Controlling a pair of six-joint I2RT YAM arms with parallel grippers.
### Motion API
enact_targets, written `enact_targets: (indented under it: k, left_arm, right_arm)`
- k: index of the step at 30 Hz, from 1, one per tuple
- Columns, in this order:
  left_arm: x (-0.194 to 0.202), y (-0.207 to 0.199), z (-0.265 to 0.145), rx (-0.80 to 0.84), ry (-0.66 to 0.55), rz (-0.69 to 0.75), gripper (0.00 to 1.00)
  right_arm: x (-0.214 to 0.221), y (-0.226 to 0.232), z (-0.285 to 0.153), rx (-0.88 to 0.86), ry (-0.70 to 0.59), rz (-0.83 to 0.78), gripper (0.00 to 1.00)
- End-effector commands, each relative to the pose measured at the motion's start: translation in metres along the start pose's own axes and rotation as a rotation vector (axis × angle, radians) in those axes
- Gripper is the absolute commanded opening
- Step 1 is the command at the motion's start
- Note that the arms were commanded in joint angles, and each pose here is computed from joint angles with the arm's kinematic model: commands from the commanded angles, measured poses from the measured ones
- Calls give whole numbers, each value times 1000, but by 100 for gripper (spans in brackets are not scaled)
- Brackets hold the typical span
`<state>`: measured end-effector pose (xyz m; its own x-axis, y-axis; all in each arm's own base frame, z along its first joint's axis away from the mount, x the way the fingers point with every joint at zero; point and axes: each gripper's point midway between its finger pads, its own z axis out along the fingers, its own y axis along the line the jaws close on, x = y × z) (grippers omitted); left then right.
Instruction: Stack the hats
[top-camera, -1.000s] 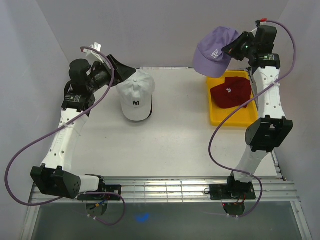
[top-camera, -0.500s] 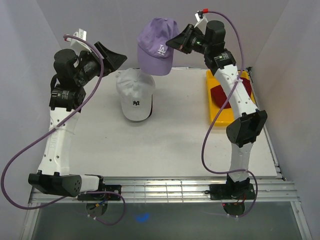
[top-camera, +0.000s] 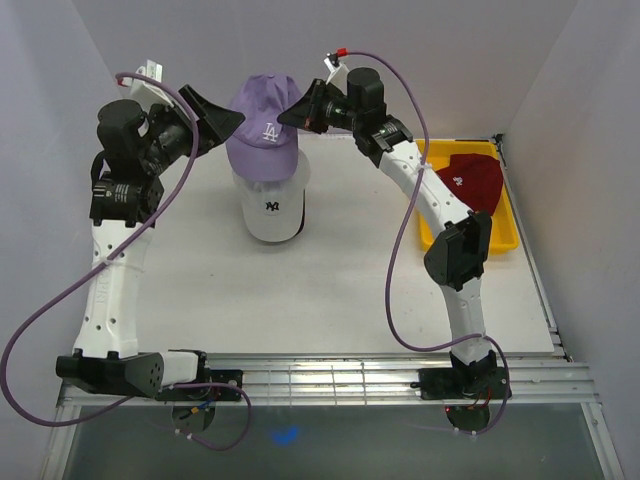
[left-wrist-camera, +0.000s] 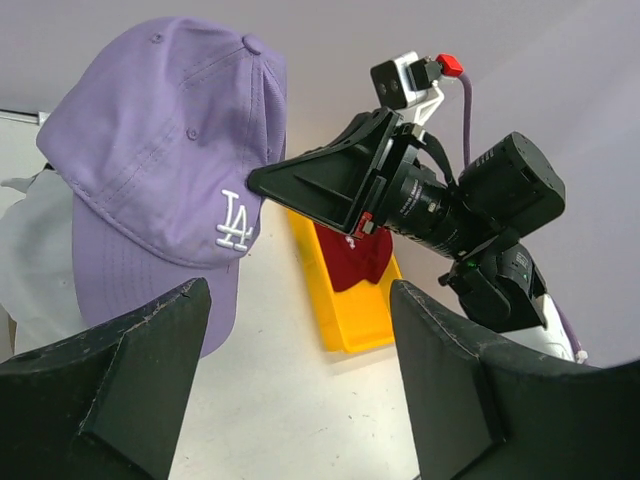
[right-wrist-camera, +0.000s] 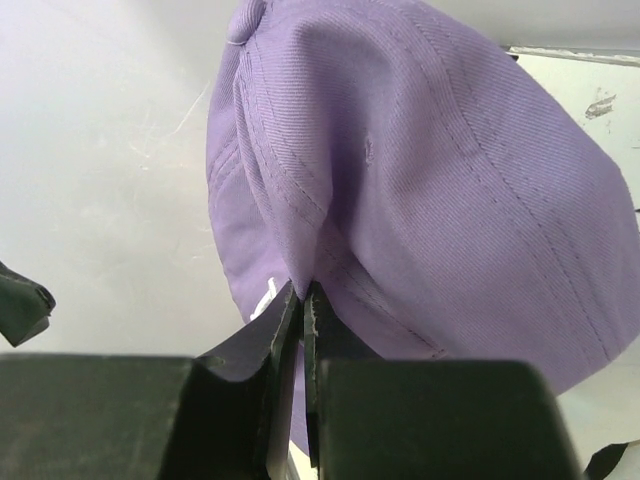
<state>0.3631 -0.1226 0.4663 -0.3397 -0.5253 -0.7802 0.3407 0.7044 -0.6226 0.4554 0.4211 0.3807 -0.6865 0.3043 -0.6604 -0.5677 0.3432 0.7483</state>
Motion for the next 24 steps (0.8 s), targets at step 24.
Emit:
enact_targets:
  k: [24]
  left_arm:
    - [62, 82, 5, -95, 117, -152, 83]
  right_arm:
    - [23, -1, 0, -17, 37, -108, 9]
